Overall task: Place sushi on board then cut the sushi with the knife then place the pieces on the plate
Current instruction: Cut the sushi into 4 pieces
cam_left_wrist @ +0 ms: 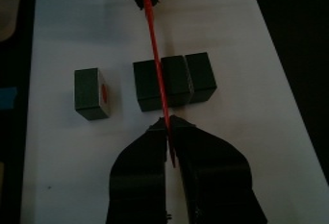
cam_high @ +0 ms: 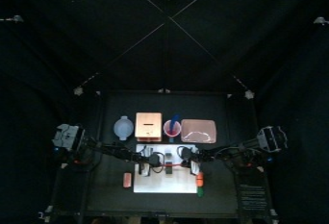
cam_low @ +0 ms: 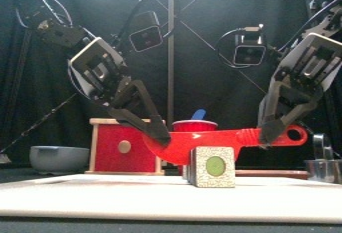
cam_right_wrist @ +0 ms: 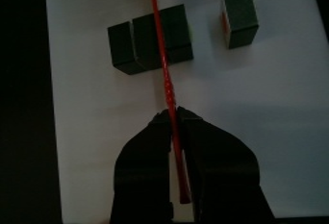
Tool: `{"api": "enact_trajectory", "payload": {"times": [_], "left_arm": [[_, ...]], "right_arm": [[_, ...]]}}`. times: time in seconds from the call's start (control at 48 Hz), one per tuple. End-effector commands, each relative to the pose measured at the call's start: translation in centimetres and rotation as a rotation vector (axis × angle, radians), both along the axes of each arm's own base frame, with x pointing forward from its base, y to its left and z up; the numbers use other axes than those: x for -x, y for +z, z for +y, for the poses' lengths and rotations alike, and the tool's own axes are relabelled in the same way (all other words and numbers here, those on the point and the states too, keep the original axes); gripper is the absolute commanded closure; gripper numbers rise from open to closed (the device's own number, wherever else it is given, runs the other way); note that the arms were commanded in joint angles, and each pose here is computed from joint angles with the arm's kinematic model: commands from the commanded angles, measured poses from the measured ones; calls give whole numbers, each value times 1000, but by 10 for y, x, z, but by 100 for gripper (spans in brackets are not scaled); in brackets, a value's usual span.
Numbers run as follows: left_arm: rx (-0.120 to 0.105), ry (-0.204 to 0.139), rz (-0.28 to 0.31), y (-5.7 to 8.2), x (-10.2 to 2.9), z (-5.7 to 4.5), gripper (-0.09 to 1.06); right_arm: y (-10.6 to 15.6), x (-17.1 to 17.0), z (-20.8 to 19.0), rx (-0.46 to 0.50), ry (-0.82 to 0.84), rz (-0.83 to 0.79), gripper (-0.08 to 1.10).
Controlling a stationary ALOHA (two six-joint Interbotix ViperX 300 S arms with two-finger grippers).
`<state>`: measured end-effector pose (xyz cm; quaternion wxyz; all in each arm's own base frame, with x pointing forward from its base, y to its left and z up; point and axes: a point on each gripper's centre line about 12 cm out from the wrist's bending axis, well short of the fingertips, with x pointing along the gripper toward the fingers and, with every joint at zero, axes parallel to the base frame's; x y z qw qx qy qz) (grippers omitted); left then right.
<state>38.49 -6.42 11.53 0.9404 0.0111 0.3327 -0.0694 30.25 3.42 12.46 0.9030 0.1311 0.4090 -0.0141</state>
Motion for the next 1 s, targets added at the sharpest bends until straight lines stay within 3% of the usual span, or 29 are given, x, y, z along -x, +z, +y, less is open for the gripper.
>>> {"api": "enact_trajectory", "payload": {"times": [0.021, 0.271, 0.542, 0.75, 1.0], "left_arm": [[-1, -12, 1, -2, -5, -6, 54], [-2, -16, 26, -9, -8, -9, 54], [7, -31, 18, 1, -6, -17, 54], [8, -24, 12, 4, -7, -15, 54], [9, -30, -40, 28, -6, -14, 54]], "right_arm": [[-2, -3, -1, -6, -10, 7, 69], [-10, -8, 7, -3, 10, 28, 69], [-5, -12, 17, -22, 22, 14, 69], [1, -13, 15, -16, 26, -6, 69], [27, -11, 11, -2, 42, -84, 69]]}}
